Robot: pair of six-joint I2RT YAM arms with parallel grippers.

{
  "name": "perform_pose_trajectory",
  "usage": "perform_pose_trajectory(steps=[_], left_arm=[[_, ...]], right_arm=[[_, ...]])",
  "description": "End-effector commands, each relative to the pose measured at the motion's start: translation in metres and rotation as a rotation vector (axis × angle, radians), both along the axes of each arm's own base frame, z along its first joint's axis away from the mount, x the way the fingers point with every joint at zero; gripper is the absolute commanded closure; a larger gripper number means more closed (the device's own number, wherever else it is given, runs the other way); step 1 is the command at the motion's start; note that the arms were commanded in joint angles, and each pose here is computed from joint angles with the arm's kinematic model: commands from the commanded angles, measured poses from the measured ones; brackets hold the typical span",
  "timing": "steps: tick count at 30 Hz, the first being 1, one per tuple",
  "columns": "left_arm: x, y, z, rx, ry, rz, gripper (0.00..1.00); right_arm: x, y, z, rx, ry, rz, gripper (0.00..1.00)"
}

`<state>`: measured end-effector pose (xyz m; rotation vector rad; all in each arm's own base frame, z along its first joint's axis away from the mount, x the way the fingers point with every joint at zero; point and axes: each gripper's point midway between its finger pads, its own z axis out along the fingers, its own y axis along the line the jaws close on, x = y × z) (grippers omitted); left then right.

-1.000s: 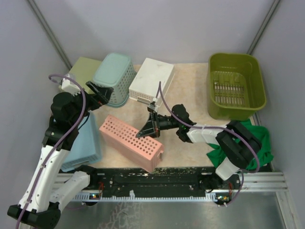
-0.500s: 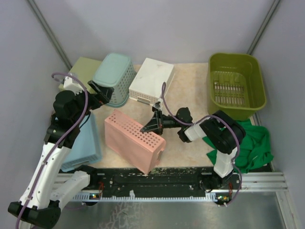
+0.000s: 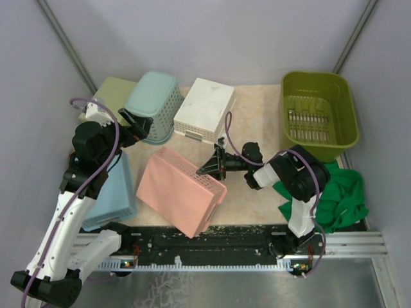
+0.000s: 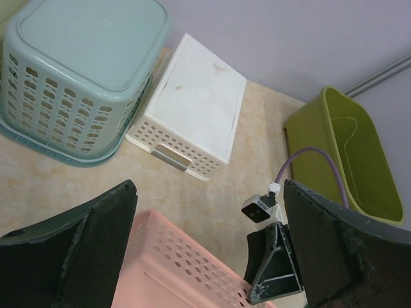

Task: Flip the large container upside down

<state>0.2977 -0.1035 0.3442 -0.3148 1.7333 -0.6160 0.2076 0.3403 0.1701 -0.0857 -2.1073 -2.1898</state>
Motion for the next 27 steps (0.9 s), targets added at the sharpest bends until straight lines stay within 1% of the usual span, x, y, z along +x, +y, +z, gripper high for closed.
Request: perform_pose_trajectory(steps=[1, 2, 4, 7, 10, 14, 18, 21, 24, 27], left_arm=[[0.0, 0.004, 0.0, 0.018, -0.002, 0.013, 0.0], [-0.001, 0.004, 0.001, 0.02, -0.004, 0.013, 0.0], [-0.002, 0.005, 0.001, 0.02, -0.004, 0.013, 0.0], [-0.003, 0.005, 0.001, 0.021, -0.004, 0.012, 0.0], [-0.004, 0.004, -0.001, 0.019, -0.001, 0.006, 0.0], [-0.006, 0.003, -0.003, 0.014, 0.002, -0.002, 0.0], [-0.007, 0.001, -0.002, 0.023, -0.005, -0.015, 0.0], [-0.006, -0.006, -0.004, 0.037, -0.002, -0.061, 0.0], [-0.004, -0.02, -0.015, 0.06, 0.027, -0.141, 0.0], [-0.007, -0.044, -0.036, 0.105, 0.083, -0.23, 0.0]], right_arm=[[0.008, 0.004, -0.013, -0.103, -0.121, 0.012, 0.7], [0.011, 0.005, -0.016, -0.141, -0.144, 0.007, 0.66], [0.022, 0.005, -0.027, -0.265, -0.193, -0.02, 0.57], [0.039, -0.005, -0.044, -0.497, -0.275, -0.054, 0.44], [0.054, -0.019, -0.051, -0.668, -0.33, -0.087, 0.34], [0.068, -0.036, -0.043, -0.801, -0.42, -0.142, 0.28], [0.08, -0.057, -0.037, -0.925, -0.482, -0.21, 0.27], [0.089, -0.077, -0.026, -1.019, -0.539, -0.284, 0.27], [0.096, -0.103, -0.002, -1.101, -0.614, -0.401, 0.26], [0.102, -0.142, 0.025, -1.216, -0.698, -0.566, 0.27]])
